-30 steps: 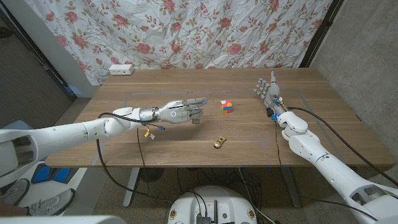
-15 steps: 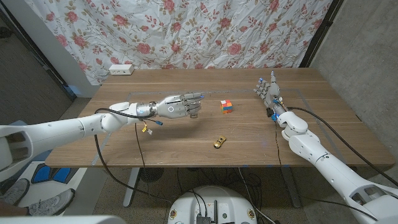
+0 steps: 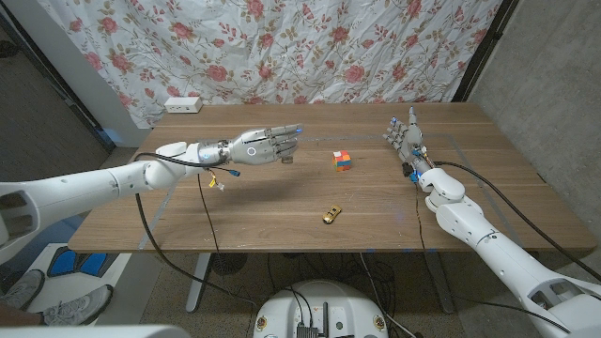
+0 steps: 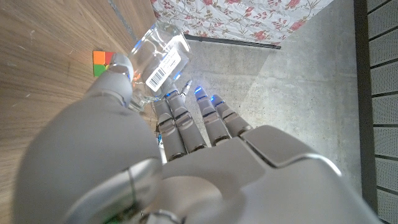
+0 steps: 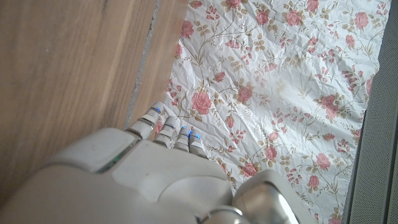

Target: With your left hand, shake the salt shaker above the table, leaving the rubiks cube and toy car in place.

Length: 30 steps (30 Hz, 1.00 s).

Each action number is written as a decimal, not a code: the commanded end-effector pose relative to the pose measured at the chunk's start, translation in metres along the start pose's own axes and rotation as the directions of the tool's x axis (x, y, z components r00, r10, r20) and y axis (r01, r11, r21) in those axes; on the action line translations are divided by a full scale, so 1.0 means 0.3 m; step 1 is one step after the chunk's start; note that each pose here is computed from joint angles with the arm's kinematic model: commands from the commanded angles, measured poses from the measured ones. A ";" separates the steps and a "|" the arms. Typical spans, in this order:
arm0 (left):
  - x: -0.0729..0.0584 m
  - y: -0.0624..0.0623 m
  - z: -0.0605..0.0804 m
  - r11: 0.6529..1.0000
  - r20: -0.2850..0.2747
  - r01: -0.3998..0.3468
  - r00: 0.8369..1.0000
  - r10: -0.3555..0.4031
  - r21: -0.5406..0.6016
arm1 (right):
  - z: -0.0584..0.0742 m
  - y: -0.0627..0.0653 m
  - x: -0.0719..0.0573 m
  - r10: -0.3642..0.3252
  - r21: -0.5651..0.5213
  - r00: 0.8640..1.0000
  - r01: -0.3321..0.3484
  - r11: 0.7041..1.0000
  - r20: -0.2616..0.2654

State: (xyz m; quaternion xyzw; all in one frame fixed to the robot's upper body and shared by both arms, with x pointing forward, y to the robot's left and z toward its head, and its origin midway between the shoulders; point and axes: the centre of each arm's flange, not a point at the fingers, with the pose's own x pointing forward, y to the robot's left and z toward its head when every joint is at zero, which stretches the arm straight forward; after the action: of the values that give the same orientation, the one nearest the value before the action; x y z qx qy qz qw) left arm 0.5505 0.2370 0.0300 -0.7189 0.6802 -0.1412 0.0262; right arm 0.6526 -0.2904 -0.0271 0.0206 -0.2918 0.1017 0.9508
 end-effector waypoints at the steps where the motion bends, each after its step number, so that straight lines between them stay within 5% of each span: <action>1: -0.002 -0.012 -0.081 0.999 -0.022 0.004 1.000 -0.003 0.054 | 0.000 0.000 0.000 0.000 0.000 1.000 0.000 1.000 0.000; 17: 0.006 -0.025 -0.165 0.994 -0.041 0.005 0.999 -0.001 0.108 | 0.000 0.000 0.000 0.000 0.000 1.000 0.000 1.000 0.000; 30: 0.019 -0.016 -0.119 0.997 0.015 -0.014 1.000 0.013 0.074 | 0.000 0.000 0.000 0.000 0.000 1.000 0.000 1.000 0.000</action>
State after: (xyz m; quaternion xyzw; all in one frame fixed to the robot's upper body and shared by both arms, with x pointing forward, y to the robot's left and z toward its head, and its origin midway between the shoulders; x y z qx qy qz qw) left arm 0.5466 0.2419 0.0756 -0.7146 0.6728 -0.1844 0.0519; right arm 0.6526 -0.2904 -0.0272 0.0206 -0.2919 0.1016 0.9508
